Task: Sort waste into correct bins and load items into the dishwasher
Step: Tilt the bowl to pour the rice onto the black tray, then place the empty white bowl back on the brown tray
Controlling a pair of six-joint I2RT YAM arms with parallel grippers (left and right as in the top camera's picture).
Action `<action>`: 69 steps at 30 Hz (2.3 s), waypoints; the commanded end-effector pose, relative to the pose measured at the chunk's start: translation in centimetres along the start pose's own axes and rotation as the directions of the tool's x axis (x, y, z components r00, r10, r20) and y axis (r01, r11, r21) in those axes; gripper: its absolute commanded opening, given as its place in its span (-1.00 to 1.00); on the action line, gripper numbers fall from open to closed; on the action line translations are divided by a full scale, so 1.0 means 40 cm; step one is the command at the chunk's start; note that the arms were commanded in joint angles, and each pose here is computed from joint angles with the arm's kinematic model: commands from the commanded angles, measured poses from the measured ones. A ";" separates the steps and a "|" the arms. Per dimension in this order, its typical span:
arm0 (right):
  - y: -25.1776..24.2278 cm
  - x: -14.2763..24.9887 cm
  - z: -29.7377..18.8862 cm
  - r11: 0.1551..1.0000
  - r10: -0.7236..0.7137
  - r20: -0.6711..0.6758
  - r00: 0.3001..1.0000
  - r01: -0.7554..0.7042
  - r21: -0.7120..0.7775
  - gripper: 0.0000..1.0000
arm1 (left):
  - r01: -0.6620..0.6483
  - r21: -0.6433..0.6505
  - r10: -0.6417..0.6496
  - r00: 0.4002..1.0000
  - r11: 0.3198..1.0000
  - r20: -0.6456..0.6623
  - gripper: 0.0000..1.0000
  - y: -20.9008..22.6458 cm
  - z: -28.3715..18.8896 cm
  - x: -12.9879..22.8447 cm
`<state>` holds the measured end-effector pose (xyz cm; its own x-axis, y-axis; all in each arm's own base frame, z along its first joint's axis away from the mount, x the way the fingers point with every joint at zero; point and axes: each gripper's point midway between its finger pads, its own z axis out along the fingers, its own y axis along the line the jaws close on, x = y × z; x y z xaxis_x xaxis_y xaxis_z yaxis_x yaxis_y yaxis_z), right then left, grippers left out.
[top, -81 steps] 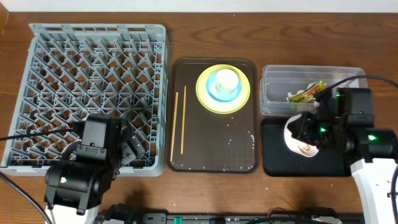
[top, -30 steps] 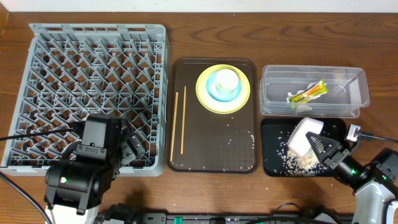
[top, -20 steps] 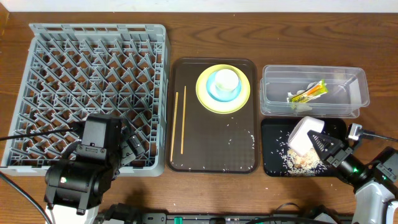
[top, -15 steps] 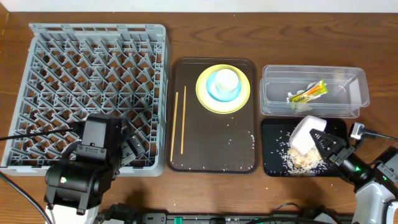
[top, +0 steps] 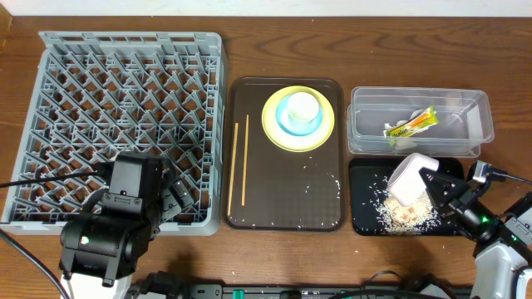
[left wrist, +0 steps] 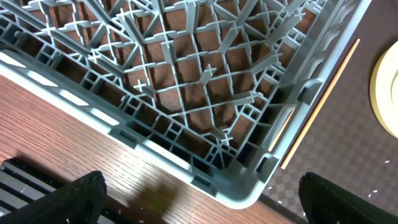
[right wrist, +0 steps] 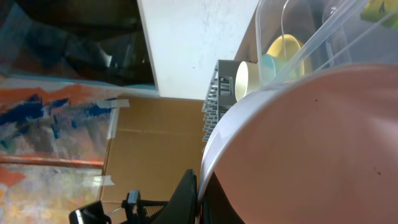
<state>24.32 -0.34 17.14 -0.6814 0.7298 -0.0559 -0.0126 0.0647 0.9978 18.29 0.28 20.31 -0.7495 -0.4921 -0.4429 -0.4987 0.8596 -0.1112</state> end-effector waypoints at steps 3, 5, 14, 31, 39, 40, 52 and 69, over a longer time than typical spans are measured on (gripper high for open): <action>0.013 0.008 -0.002 0.990 0.135 -0.015 0.991 -0.136 -0.025 -0.98 | -0.001 -0.013 0.001 1.000 1.000 0.013 1.00 0.007 -0.004 -0.006; 0.011 0.001 -0.003 0.995 0.101 -0.005 0.995 -0.101 -0.016 -0.98 | -0.001 -0.013 0.001 1.000 1.000 0.013 1.00 0.007 -0.004 -0.006; 0.015 -0.003 0.000 0.994 0.107 -0.011 0.994 -0.107 -0.016 -0.98 | -0.001 -0.013 0.001 1.000 1.000 0.013 1.00 0.007 -0.004 -0.006; 0.152 0.067 0.175 0.985 -0.170 -0.167 0.971 0.170 -0.019 -0.97 | -0.001 -0.013 0.001 1.000 1.000 0.013 1.00 0.007 -0.004 -0.006; 0.050 0.297 0.338 0.943 -0.235 -0.294 0.926 0.290 0.160 -0.98 | -0.001 -0.013 0.001 1.000 1.000 0.013 1.00 0.007 -0.004 -0.006; 0.015 0.322 0.346 0.918 -0.259 -0.300 0.918 0.331 0.219 -0.97 | -0.001 -0.013 0.001 1.000 1.000 0.013 1.00 0.007 -0.004 -0.006; -0.199 0.461 0.363 0.490 -0.613 -0.444 0.653 0.755 0.436 -0.97 | -0.001 -0.013 0.001 1.000 1.000 0.013 1.00 0.007 -0.004 -0.006; -0.139 0.508 0.417 0.416 -0.597 -0.602 0.530 0.846 0.333 0.01 | -0.001 -0.013 0.001 1.000 1.000 0.013 1.00 0.007 -0.004 -0.006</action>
<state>21.89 24.21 6.23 -0.8279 -0.0193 -0.5605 -0.2706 0.8891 0.3691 18.27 0.29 20.29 -0.7497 -0.4920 -0.4426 -0.4989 0.8596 -0.1105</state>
